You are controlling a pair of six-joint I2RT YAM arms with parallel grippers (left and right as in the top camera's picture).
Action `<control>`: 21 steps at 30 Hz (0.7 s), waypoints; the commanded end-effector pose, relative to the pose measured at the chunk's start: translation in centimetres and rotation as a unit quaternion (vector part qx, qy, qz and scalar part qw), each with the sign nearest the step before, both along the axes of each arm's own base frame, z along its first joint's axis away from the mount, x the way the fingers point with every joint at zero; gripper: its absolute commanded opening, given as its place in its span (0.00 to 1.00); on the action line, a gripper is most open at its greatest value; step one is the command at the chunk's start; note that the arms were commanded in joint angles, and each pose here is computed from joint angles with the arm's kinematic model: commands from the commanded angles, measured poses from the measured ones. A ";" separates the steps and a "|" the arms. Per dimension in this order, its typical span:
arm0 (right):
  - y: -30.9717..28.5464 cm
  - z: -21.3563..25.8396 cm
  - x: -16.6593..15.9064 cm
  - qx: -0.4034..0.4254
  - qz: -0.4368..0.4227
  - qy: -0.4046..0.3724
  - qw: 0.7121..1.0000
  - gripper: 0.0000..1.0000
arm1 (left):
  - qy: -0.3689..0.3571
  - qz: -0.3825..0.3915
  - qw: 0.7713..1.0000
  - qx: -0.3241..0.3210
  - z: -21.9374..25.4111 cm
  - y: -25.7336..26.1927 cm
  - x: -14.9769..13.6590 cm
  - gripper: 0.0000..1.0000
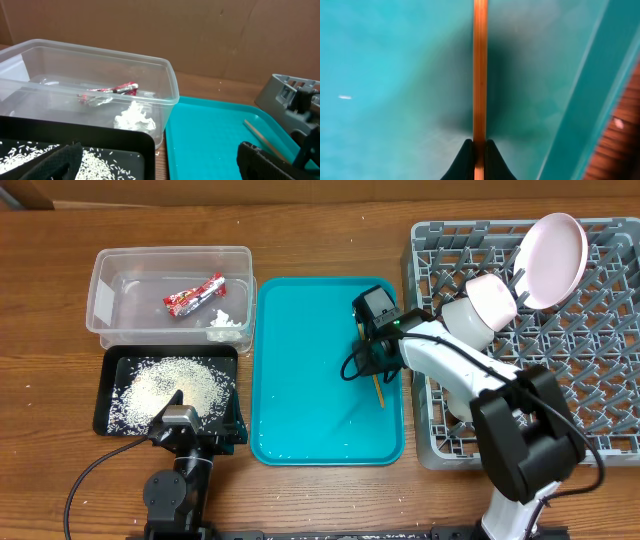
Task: Sort waste into correct bins and load items into the dishwasher
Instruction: 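Carry the chopsticks into the dish rack and release them with the right gripper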
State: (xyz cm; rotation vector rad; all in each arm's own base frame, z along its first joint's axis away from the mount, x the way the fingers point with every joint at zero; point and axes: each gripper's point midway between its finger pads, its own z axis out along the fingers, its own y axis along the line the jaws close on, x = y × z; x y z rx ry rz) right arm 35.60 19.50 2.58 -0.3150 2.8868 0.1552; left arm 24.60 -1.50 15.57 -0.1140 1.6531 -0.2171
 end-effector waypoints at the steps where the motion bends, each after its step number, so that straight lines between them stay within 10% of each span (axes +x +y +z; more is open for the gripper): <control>1: 0.7 10.2 3.6 0.064 -0.028 -0.117 0.991 0.04 | 0.000 0.000 1.000 -0.005 -0.1 0.0 0.0 1.00; 8: -6.9 17.9 6.1 0.016 -0.121 -0.238 0.964 0.04 | 0.000 0.000 1.000 -0.005 -0.1 0.0 0.0 1.00; 21: -10.8 8.9 4.8 -0.042 -0.121 -0.115 0.985 0.05 | 0.000 0.000 1.000 -0.005 -0.1 0.0 0.0 1.00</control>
